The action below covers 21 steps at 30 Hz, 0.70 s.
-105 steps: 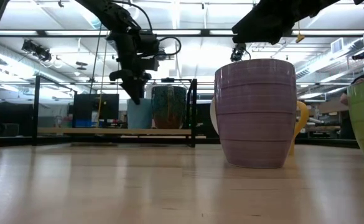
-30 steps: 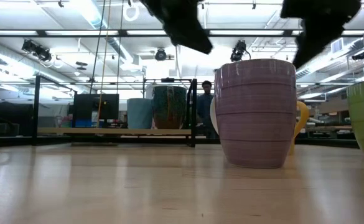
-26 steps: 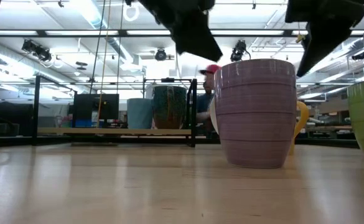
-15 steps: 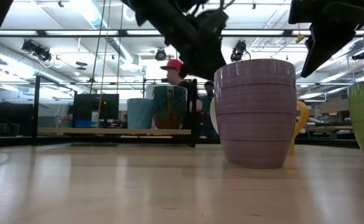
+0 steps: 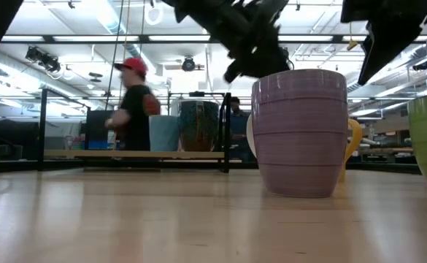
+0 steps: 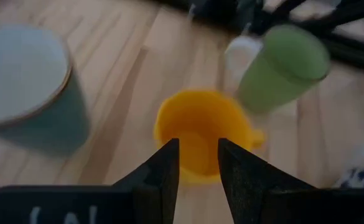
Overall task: Place coffee mugs
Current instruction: Put the yellow mug on the shelf
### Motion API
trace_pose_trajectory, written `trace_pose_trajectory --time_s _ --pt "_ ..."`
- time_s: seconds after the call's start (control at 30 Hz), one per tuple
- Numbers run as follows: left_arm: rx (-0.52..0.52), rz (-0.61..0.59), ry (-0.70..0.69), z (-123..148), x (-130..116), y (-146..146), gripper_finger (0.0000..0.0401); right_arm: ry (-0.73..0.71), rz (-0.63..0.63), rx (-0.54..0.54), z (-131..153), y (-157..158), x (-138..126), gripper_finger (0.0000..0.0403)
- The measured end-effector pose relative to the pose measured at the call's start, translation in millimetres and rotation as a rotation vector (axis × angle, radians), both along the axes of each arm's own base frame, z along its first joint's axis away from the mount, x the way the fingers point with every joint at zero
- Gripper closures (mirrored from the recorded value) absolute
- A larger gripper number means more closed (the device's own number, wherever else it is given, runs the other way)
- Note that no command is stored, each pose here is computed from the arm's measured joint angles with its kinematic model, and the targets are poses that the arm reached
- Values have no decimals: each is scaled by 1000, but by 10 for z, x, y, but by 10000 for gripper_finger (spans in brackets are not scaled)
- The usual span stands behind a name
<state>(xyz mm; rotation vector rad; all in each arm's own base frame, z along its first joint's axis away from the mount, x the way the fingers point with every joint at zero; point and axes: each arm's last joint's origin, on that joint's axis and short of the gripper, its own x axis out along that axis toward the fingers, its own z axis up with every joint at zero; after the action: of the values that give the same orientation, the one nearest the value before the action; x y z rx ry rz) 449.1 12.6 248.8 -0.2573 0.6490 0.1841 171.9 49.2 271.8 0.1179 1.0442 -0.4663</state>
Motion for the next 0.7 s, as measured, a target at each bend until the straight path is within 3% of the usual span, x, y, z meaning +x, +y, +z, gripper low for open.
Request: trace_pose_trajectory --time_s 0.47,0.7 --pt "-51 14 57 -304 259 41 283 -70 43 -55 101 141 -16 174" --pt "-43 9 64 -315 256 22 239 -96 44 -76 109 178 -25 174"
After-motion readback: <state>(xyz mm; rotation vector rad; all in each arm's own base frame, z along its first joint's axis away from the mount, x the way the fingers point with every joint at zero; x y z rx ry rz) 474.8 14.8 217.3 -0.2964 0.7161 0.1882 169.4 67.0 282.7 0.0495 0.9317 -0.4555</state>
